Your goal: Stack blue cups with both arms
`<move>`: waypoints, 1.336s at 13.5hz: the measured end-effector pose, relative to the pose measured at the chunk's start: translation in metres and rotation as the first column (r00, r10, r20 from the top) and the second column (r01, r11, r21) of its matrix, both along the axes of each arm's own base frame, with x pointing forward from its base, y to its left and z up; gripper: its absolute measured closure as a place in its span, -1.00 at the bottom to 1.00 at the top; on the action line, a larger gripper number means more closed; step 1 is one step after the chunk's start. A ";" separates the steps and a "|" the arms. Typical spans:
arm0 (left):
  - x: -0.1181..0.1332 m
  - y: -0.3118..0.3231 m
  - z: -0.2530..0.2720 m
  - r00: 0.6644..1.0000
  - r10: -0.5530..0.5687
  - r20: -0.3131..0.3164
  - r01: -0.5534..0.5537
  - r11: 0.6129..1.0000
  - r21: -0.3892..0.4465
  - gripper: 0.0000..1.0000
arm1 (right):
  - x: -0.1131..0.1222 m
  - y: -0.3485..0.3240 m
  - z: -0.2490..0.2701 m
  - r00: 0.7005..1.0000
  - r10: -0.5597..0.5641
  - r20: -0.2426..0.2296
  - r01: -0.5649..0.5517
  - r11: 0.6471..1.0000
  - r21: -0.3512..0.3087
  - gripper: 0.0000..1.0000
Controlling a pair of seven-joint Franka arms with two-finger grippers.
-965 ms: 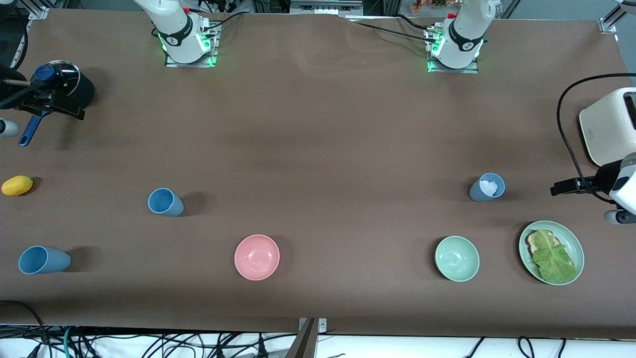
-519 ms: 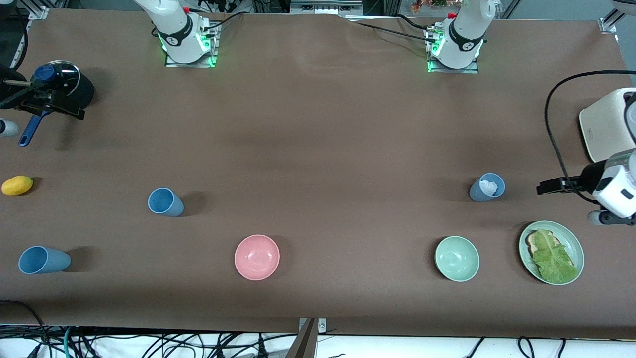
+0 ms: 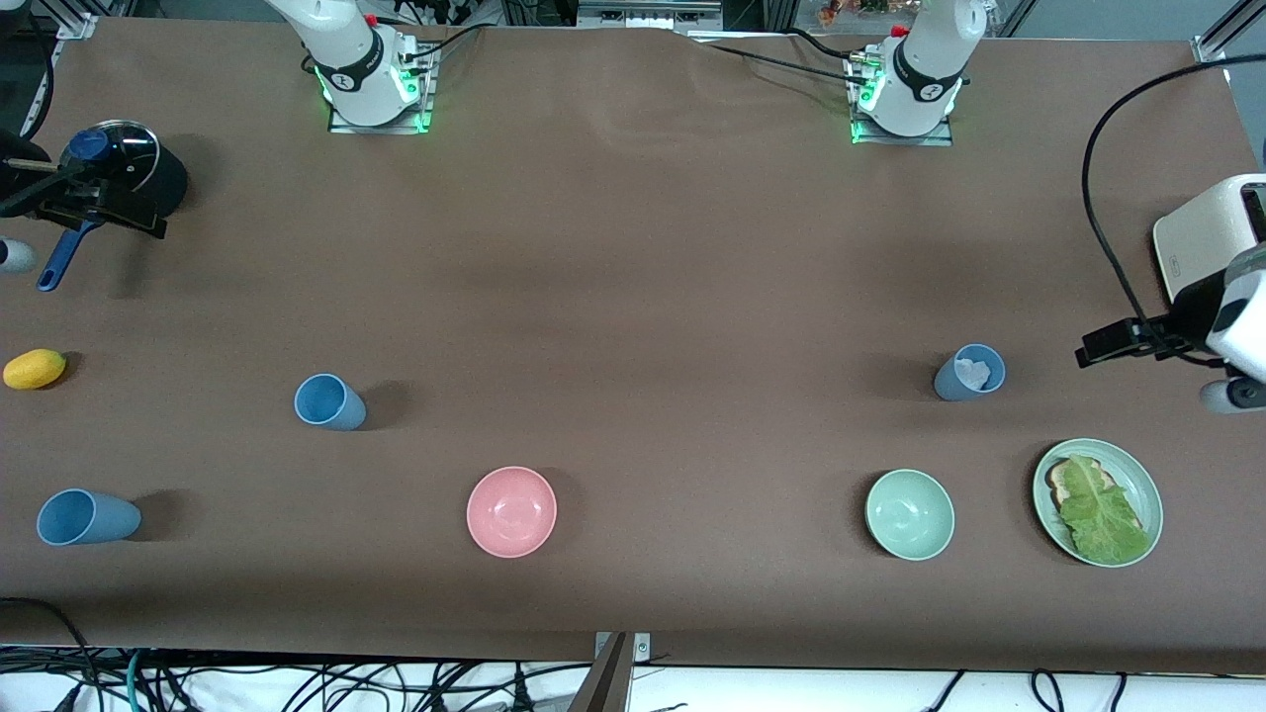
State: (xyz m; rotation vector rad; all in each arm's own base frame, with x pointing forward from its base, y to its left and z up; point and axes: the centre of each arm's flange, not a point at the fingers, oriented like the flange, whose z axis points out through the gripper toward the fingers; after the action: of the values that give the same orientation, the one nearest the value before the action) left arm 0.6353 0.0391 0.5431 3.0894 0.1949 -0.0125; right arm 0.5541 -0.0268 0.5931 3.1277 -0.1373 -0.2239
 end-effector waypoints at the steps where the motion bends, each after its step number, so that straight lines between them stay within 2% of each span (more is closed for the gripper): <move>1: -0.005 -0.004 0.010 1.000 -0.006 0.012 0.006 1.000 0.001 -1.00 | 0.000 0.000 0.000 1.000 0.000 0.000 0.000 1.000 0.000 -1.00; 5: -0.016 -0.010 0.014 1.000 -0.014 0.004 0.014 1.000 0.001 -1.00 | 0.000 0.000 0.000 1.000 0.000 0.000 0.000 1.000 0.000 -1.00; 18: -0.019 -0.004 0.019 1.000 -0.002 0.011 0.002 1.000 0.003 -1.00 | 0.000 0.000 0.000 1.000 0.000 0.000 0.000 1.000 0.001 -1.00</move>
State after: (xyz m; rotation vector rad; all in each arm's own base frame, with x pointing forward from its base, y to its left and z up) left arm 0.6158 0.0352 0.5617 3.0924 0.1920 0.0042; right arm 0.5541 -0.0268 0.5931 3.1282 -0.1373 -0.2241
